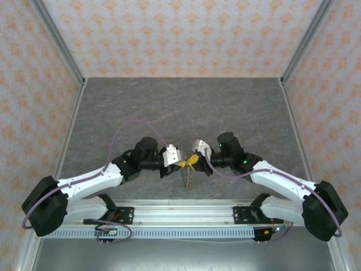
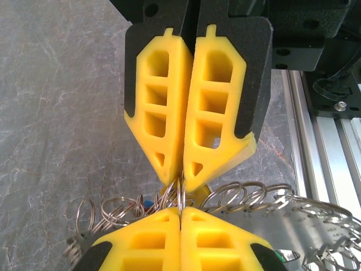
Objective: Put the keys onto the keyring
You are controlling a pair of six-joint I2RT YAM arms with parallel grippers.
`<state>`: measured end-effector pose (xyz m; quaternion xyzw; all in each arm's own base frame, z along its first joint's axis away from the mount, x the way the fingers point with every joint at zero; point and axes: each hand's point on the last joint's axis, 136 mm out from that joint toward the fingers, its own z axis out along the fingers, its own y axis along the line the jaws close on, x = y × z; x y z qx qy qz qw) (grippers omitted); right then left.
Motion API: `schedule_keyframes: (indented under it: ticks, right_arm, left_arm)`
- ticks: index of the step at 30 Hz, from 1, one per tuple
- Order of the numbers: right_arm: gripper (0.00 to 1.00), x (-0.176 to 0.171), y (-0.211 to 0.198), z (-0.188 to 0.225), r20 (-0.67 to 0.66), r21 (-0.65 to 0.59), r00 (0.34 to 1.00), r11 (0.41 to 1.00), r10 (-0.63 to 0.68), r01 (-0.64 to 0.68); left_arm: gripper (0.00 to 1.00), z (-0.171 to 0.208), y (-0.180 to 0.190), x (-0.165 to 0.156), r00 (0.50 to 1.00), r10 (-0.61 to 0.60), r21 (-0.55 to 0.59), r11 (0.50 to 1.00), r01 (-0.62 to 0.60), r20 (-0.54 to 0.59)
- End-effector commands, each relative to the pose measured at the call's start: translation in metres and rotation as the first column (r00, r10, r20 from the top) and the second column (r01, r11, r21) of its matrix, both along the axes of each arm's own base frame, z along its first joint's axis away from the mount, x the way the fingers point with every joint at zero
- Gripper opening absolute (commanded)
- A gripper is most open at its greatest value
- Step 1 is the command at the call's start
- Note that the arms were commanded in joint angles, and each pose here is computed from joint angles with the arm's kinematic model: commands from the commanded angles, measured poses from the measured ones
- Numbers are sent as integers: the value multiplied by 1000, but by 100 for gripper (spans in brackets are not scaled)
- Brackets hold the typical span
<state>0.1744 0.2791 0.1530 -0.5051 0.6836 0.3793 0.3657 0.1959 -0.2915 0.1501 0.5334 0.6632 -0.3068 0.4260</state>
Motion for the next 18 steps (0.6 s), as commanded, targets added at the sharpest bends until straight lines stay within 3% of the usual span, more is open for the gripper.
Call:
schedule_keyframes:
  ticks: [1, 8, 13, 18]
  right_arm:
    - [12, -2, 2, 7, 31, 37, 999, 999, 22, -23]
    - [12, -1, 4, 10, 40, 49, 999, 998, 27, -29]
    - [0, 2, 3, 11, 53, 33, 999, 999, 14, -16]
    - [0, 2, 4, 18, 49, 26, 998, 999, 26, -27]
  left_arm:
    - [0, 26, -9, 1, 998, -27, -92, 995, 32, 58]
    - [0, 26, -11, -1, 998, -42, -97, 994, 47, 50]
    - [0, 24, -8, 0, 998, -26, -75, 997, 30, 53]
    - [11, 17, -3, 1, 998, -23, -11, 1000, 24, 61]
